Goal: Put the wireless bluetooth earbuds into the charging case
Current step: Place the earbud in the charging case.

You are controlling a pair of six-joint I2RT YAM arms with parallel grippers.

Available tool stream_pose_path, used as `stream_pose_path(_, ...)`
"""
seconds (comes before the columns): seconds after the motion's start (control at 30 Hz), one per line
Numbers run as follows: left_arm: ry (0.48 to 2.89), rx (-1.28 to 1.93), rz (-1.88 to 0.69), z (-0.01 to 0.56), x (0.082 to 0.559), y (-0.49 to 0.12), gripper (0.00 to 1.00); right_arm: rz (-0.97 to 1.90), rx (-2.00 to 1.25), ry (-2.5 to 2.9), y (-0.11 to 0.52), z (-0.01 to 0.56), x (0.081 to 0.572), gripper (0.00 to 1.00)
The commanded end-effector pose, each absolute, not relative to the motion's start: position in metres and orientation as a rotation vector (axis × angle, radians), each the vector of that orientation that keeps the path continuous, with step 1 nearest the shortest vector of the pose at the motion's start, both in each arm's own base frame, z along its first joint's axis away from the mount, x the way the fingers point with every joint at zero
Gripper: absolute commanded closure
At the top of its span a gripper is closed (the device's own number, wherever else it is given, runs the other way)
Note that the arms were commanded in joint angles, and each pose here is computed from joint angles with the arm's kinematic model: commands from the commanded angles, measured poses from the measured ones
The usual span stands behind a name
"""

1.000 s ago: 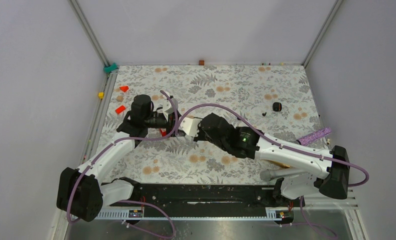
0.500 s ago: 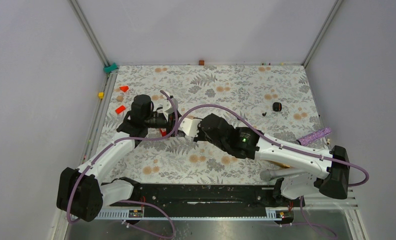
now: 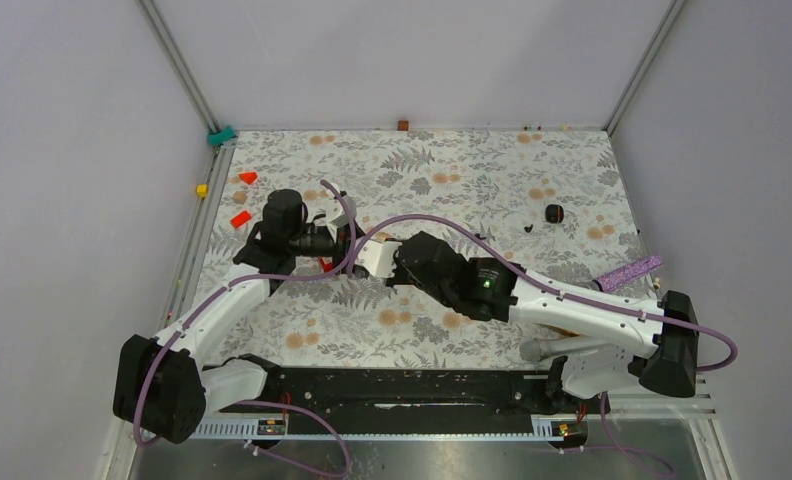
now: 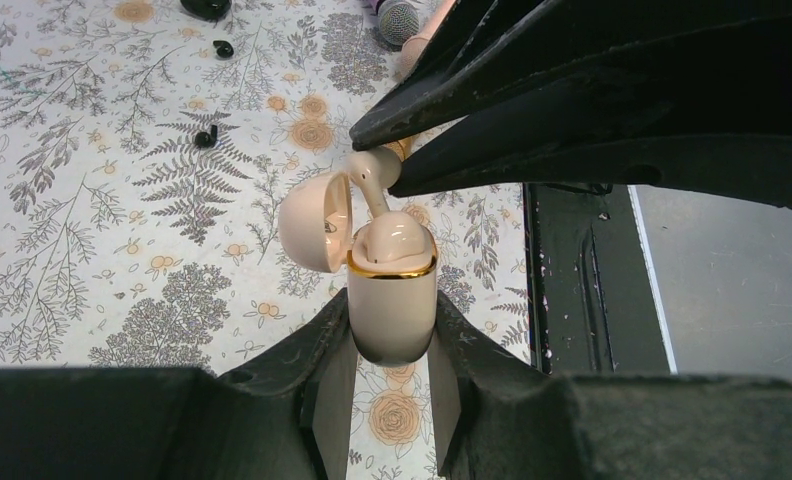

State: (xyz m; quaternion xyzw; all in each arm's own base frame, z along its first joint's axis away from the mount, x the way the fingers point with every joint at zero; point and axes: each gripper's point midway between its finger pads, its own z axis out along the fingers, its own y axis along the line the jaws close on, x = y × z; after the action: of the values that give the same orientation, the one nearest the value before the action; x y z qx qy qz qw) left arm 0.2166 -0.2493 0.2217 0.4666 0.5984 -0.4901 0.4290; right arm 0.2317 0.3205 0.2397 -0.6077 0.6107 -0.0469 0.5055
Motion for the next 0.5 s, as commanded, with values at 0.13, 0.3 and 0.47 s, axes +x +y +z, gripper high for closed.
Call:
stream_pose_path(0.13, 1.460, 1.157, -1.171, 0.2320, 0.2270, -0.2506, 1.00, -0.071, -1.464, 1.422, 0.3338, 0.2456, 0.2212, 0.78)
stream_pose_path(0.3, 1.466, 1.150, -1.162, 0.2314, 0.2293, -0.2505, 1.00, -0.065, -1.471, 1.419, 0.3340, 0.2454, 0.2189, 0.78)
stream_pose_path(0.47, 1.473, 1.145, -1.154, 0.2302, 0.2306, -0.2502, 1.00, -0.062, -1.474, 1.415, 0.3340, 0.2464, 0.2169, 0.78)
